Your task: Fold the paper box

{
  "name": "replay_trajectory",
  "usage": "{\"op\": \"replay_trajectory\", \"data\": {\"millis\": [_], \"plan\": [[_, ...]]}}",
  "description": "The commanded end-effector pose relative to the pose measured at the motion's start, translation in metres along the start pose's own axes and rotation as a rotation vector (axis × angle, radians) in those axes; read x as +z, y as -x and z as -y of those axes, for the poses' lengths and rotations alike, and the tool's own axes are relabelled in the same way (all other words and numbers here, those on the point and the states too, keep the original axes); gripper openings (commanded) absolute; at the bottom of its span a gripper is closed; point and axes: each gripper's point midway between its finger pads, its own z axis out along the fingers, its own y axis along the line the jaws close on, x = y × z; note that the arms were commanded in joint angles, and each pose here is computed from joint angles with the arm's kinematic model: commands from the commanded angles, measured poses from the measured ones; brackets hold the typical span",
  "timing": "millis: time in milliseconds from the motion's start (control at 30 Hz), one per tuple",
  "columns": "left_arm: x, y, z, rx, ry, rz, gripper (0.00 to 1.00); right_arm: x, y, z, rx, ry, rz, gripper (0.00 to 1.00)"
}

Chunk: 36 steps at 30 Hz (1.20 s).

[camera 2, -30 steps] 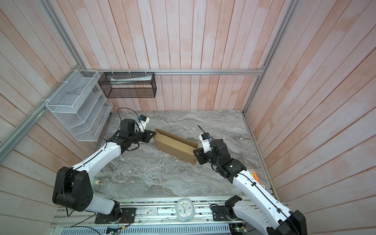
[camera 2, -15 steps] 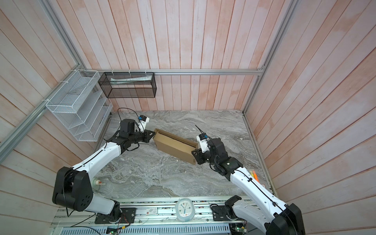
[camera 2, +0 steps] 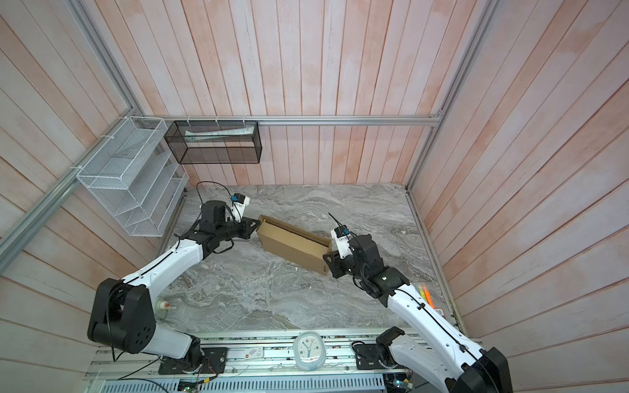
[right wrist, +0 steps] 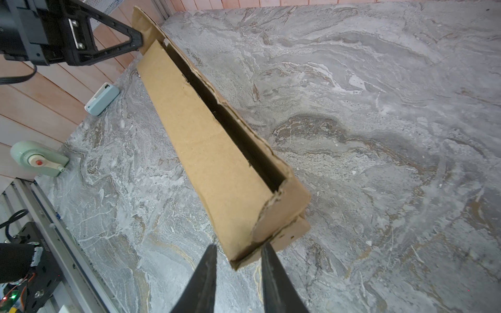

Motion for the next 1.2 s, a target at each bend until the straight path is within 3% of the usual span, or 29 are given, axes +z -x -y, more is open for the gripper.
{"op": "replay_trajectory", "data": {"millis": [0,267,333,533,967,1167], "plan": [[0.004,-0.014,-0.004,-0.024,0.011,-0.034,0.00,-0.008,0.004,0.005,-0.063,-0.035,0.023,0.32],[0.004,-0.014,-0.004,-0.019,0.014,-0.034,0.00,-0.026,0.020,0.006,-0.230,-0.097,0.046,0.51],[0.004,-0.015,-0.005,-0.021,0.016,-0.036,0.00,-0.027,0.022,0.006,-0.281,-0.117,0.025,0.66],[0.003,-0.016,-0.005,-0.020,0.020,-0.038,0.00,-0.021,0.032,0.003,-0.430,-0.198,-0.015,0.98],[0.003,-0.016,-0.005,-0.019,0.019,-0.038,0.00,-0.002,0.051,-0.013,-0.750,-0.364,-0.095,0.98],[0.003,-0.016,-0.004,-0.019,0.018,-0.039,0.00,0.013,0.050,-0.024,-0.823,-0.343,-0.132,0.98]]}}
